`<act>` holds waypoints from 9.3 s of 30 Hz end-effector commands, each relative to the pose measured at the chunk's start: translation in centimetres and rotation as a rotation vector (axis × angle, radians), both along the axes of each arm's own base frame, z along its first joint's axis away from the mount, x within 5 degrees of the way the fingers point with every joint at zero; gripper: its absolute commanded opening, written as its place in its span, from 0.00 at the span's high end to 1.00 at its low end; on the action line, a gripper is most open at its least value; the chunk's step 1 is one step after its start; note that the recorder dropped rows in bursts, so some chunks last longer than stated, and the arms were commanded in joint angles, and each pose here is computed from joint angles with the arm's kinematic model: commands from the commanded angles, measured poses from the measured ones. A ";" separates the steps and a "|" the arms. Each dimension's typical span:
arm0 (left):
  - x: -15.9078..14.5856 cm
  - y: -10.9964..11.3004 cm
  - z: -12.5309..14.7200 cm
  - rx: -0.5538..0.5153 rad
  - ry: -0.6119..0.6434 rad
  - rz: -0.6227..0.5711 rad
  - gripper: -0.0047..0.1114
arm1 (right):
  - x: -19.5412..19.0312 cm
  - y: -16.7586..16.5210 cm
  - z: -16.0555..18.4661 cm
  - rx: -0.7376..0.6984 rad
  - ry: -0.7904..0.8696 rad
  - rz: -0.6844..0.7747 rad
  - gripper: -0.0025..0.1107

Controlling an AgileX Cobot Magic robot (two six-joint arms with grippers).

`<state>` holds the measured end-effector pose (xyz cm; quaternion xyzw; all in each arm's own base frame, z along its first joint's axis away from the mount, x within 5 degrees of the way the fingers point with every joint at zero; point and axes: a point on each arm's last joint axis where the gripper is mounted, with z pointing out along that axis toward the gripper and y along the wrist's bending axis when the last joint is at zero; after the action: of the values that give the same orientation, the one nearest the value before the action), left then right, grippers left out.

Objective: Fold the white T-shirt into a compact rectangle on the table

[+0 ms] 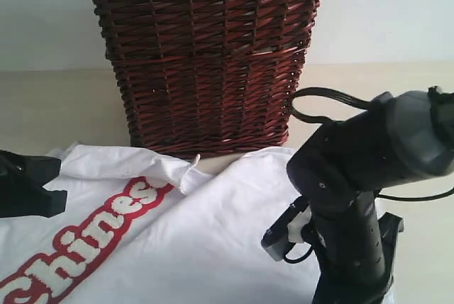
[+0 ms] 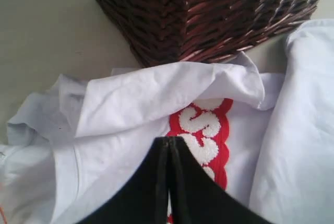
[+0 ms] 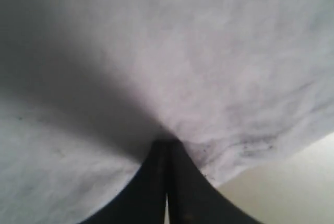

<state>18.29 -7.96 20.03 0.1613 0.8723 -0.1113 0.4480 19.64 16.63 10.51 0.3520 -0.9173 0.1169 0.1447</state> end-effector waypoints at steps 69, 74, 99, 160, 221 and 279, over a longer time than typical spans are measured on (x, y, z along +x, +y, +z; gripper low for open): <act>24.2 -9.4 4.4 -0.251 -0.139 0.085 0.96 | 5.4 -6.1 19.6 0.533 -0.583 -0.308 0.98; 18.3 -10.1 6.4 -0.322 -0.238 -0.123 0.96 | 5.1 -5.9 19.8 0.552 -0.571 -0.297 0.98; 22.3 -16.1 1.7 0.158 -0.297 -0.284 0.96 | 2.8 -6.9 23.6 0.642 -0.721 -0.273 0.98; 14.2 -5.4 -5.0 0.174 0.300 -0.108 0.63 | 2.4 -6.7 22.6 0.647 -0.665 -0.257 0.98; 7.0 -11.3 0.8 0.344 0.458 -0.780 0.94 | 2.1 -6.6 21.7 0.639 -0.622 -0.238 0.98; 8.4 -2.4 -5.2 0.978 0.814 -0.946 0.63 | 0.0 -9.0 24.8 0.592 -0.841 -0.263 0.98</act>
<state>26.77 -11.26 15.52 0.6526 0.7419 0.0687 -0.1379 19.77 7.63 35.29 0.1783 -0.9287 -0.0345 -0.3234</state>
